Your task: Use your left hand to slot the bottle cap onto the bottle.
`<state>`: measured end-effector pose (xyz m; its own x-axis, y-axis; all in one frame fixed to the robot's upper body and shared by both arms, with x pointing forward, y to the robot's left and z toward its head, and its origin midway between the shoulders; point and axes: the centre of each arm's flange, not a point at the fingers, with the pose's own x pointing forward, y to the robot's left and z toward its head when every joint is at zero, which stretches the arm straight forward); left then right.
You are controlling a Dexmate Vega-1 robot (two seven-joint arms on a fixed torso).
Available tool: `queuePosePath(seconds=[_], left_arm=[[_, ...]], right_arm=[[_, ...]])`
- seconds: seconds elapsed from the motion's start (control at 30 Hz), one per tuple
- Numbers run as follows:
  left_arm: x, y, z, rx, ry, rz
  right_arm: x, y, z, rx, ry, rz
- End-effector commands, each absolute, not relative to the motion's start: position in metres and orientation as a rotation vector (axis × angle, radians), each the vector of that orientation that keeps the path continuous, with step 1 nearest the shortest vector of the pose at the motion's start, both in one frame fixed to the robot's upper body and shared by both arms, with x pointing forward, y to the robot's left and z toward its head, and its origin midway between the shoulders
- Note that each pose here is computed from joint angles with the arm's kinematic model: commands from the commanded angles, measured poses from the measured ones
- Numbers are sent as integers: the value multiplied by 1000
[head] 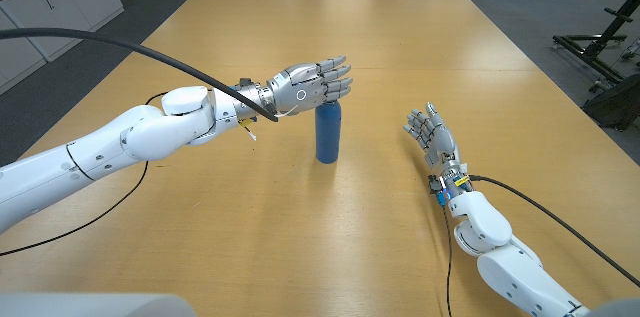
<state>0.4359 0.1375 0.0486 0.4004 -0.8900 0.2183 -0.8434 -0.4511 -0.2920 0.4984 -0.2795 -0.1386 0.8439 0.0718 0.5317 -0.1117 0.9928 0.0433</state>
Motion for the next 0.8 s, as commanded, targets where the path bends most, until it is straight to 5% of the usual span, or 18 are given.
queuePosePath(seconds=[0.03,0.8], left_arm=[[426,142,56,-2498,1584,-587],[405,189,61,-2642,1654,-905]], right_arm=[[497,-279,-139,75,-558,92],[501,-272,-138,82,-550,87]])
